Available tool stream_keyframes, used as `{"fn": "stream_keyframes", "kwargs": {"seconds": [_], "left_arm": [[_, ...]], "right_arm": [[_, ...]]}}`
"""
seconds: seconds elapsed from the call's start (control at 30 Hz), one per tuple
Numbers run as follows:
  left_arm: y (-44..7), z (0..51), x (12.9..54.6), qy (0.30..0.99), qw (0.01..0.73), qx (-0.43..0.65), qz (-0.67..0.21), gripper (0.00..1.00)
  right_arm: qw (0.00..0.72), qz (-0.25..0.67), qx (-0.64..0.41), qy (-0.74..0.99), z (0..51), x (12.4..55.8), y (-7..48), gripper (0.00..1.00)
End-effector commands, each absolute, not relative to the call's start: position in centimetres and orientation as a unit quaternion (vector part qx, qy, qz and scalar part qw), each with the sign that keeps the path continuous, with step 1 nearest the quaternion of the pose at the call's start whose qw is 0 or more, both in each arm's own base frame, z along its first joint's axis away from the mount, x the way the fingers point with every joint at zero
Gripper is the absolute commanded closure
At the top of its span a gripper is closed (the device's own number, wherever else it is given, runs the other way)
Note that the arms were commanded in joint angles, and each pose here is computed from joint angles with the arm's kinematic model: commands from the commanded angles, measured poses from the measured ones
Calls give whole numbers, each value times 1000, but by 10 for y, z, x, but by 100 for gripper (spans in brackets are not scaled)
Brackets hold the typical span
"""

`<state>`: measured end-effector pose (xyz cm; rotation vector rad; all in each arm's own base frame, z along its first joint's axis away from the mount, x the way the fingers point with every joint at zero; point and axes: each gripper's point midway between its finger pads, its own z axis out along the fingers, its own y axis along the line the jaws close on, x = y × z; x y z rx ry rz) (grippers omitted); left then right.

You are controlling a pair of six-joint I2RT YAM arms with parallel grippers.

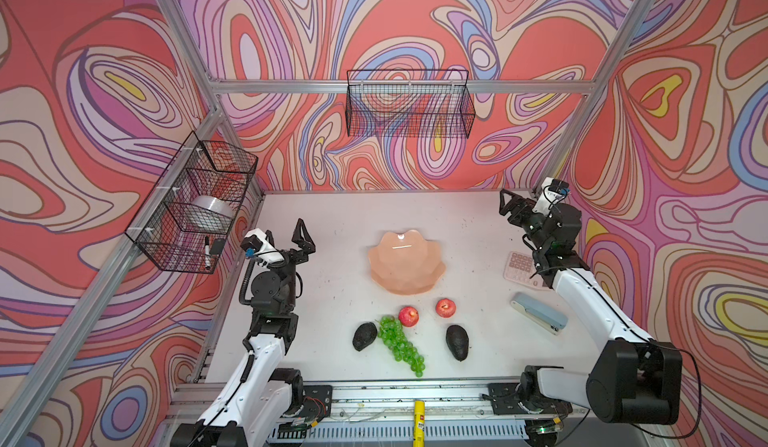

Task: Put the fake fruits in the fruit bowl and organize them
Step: 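Reach the right gripper down to the avocado nearest the robot and grasp it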

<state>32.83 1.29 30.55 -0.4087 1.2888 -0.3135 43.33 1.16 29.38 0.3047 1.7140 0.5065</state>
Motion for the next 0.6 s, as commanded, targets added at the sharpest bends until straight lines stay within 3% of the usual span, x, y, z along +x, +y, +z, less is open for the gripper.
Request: {"fn": "stream_keyframes", "kwargs": {"seconds": [0.0, 0.17, 0.57], "left_arm": [[6, 311, 330, 627, 726, -213, -185, 0], [11, 293, 342, 723, 641, -226, -125, 0], [2, 287, 360, 734, 622, -227, -151, 1]], "right_arm": [[491, 263, 139, 819, 238, 408, 40, 2], [418, 144, 77, 894, 211, 345, 84, 2], [225, 93, 24, 970, 136, 184, 137, 8]]}}
